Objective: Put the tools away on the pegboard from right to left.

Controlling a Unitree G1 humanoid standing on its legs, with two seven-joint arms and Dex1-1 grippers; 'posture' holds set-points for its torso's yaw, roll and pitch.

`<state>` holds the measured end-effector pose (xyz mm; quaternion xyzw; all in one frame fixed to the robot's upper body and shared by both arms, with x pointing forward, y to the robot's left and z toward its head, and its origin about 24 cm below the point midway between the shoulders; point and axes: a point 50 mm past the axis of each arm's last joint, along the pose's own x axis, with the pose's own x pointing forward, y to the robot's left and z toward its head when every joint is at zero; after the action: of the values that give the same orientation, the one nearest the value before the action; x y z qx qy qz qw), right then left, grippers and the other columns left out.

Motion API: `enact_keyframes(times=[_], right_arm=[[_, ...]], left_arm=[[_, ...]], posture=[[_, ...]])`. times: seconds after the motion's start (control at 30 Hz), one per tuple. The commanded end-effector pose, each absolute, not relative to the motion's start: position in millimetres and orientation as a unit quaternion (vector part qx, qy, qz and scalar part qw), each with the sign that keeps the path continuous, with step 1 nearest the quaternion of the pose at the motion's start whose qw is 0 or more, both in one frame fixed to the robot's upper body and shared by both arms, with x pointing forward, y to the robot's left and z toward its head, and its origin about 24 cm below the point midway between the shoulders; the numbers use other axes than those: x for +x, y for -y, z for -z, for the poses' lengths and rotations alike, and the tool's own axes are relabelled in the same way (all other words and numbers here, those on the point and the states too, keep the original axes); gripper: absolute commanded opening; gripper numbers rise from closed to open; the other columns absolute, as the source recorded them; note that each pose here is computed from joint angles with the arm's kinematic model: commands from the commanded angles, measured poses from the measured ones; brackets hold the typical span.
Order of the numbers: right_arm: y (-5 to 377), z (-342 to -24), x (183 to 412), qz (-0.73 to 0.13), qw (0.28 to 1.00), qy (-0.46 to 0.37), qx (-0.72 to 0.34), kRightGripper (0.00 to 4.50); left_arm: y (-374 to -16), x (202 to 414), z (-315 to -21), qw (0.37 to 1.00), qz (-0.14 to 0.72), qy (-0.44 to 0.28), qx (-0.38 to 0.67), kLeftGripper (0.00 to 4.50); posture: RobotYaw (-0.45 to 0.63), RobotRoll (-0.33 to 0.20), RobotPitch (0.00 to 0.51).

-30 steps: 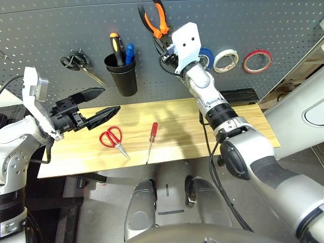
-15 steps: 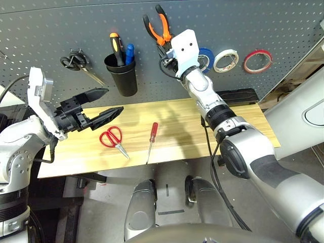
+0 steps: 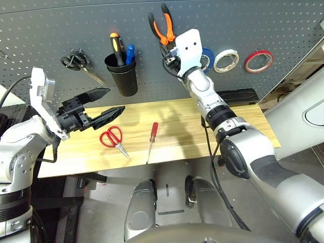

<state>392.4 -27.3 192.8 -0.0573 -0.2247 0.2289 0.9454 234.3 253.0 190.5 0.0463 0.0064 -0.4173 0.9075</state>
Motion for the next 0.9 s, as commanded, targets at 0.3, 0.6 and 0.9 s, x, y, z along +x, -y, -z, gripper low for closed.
enact_keyframes(times=[0.3,0.6,0.9], right_arm=[[35.9,-167.5,394.0,-0.22,0.96,0.169,-0.045,2.09],[35.6,-174.8,391.3,-0.234,0.95,0.196,-0.061,3.35],[76.0,-199.1,368.1,-0.271,0.922,0.267,-0.067,4.47]], left_arm=[[-245.6,233.8,-188.6,0.903,0.427,-0.002,0.048,4.5],[-243.3,234.6,-186.6,0.903,0.428,-0.003,0.046,4.5],[-236.1,235.3,-178.0,0.904,0.427,-0.015,0.03,4.5]], posture=[[0.1,0.0,0.128],[0.1,0.0,0.126],[0.07,0.0,0.134]])
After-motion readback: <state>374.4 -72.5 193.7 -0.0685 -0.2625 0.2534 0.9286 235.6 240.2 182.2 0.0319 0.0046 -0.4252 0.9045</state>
